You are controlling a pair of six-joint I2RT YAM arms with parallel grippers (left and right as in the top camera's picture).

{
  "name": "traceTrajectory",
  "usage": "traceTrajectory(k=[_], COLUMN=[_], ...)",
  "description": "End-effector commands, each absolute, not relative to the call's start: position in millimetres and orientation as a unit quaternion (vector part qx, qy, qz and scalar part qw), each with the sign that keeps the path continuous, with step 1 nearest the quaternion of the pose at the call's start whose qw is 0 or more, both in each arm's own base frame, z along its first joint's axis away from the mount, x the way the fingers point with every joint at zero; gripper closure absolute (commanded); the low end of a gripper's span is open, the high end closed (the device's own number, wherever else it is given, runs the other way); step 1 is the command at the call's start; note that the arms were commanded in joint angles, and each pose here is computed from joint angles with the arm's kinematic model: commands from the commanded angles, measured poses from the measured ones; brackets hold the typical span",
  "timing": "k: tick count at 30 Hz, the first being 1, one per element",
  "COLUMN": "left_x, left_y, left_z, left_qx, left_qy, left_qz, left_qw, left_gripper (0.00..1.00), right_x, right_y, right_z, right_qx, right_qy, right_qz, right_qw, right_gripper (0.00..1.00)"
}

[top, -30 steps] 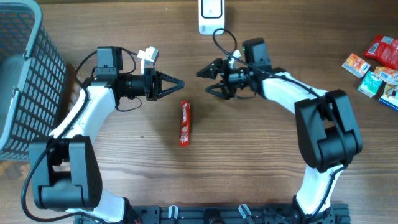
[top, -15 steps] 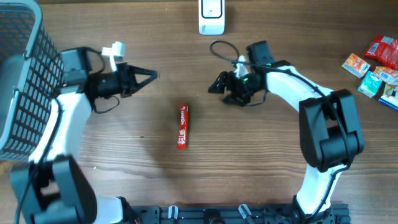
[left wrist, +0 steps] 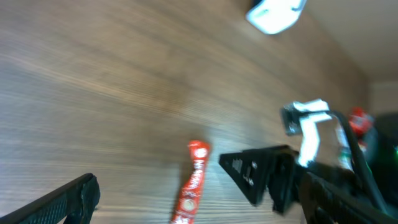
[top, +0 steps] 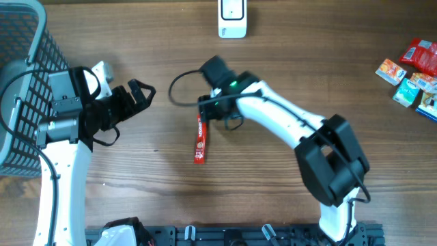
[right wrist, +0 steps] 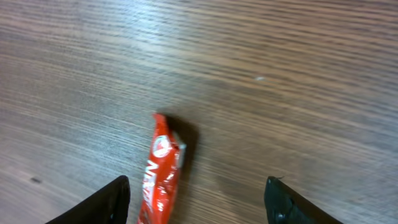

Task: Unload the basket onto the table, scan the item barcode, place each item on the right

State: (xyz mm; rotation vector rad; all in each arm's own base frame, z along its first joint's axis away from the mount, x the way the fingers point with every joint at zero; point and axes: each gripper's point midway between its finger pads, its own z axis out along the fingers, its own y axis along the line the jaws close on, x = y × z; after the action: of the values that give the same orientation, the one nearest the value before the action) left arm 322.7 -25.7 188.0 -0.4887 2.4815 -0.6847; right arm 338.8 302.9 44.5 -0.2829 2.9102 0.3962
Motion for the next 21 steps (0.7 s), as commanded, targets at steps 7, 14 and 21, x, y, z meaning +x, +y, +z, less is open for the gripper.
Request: traceTrajectory(k=[7, 14, 21], left_x=[308, 305, 301], left_y=[-14, -14, -15], left_z=[178, 176, 174], left_qx=[-0.202, -0.204, -0.206], left_qy=[0.928, 0.930, 0.931], left_qz=[-0.207, -0.207, -0.206], left_qw=[0.234, 0.226, 0.218], left_gripper=[0.00, 0.00, 0.00], right_x=[324, 312, 307], right_y=[325, 332, 326], right_z=[26, 1, -13], right_qx=[-0.066, -0.051, -0.044], right_qy=[0.987, 0.988, 0.991], right_qz=[0.117, 0.137, 0.123], right_qw=[0.093, 0.057, 0.039], right_gripper=[0.25, 0.29, 0.52])
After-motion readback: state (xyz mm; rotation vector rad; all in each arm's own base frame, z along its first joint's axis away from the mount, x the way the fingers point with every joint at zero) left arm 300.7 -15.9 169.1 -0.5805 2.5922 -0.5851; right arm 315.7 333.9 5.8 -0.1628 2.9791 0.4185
